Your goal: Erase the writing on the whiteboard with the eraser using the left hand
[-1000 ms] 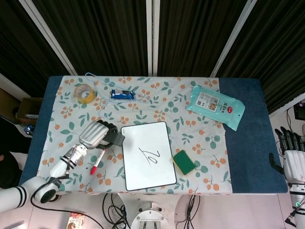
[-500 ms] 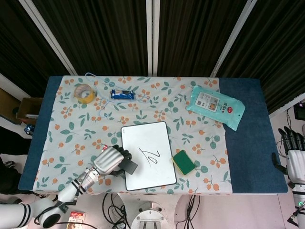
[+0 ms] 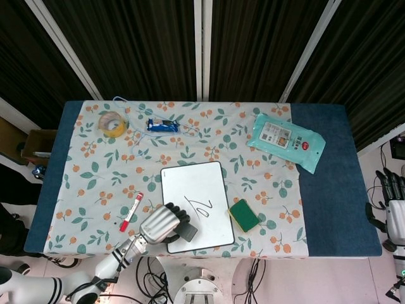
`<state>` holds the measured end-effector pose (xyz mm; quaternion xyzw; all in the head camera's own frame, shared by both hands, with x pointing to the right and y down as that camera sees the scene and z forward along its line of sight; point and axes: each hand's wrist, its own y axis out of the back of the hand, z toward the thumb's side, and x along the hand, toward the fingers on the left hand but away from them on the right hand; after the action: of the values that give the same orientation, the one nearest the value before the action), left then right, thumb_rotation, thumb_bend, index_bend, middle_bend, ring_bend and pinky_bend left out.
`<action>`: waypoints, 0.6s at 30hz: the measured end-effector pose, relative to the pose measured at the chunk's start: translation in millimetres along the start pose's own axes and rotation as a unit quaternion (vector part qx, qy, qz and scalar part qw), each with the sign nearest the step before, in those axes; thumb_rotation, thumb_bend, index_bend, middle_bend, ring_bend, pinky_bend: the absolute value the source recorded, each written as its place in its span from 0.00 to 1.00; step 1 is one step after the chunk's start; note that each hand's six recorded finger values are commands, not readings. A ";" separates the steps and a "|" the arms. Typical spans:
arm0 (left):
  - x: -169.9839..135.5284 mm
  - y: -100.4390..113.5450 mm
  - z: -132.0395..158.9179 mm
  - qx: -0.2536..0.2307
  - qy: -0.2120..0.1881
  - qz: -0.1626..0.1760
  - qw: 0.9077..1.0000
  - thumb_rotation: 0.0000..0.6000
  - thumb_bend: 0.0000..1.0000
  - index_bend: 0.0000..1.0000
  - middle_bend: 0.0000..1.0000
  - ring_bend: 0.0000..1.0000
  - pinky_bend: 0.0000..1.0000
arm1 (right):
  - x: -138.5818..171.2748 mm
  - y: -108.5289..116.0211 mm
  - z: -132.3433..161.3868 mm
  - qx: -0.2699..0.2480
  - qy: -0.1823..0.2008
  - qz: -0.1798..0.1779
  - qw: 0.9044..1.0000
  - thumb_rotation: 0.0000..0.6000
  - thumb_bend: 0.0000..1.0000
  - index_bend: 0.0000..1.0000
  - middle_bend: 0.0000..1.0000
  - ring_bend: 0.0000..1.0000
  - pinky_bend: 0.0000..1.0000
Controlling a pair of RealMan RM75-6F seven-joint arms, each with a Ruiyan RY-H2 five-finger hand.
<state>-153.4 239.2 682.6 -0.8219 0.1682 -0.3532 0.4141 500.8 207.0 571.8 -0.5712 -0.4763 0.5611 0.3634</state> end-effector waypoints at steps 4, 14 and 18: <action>7.7 -0.6 4.5 0.001 -0.001 0.004 1.000 1.00 0.35 0.66 0.63 0.52 0.54 | 0.0 2.1 -3.8 0.000 -0.006 -0.002 1.000 1.00 0.37 0.00 0.00 0.00 0.00; 28.7 -11.6 15.4 0.015 -0.008 -0.003 1.000 1.00 0.38 0.66 0.63 0.52 0.54 | 1.1 7.7 -8.9 0.001 -0.012 -0.009 1.000 1.00 0.37 0.00 0.00 0.00 0.00; 34.6 -14.3 15.3 0.022 -0.007 -0.006 1.000 1.00 0.38 0.66 0.63 0.52 0.54 | 1.5 9.6 -10.7 0.000 -0.014 -0.011 1.000 1.00 0.37 0.00 0.00 0.00 0.00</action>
<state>-118.6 236.7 703.1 -0.8160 0.1528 -0.3531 0.4313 512.5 207.0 563.4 -0.5582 -0.4872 0.5650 0.3631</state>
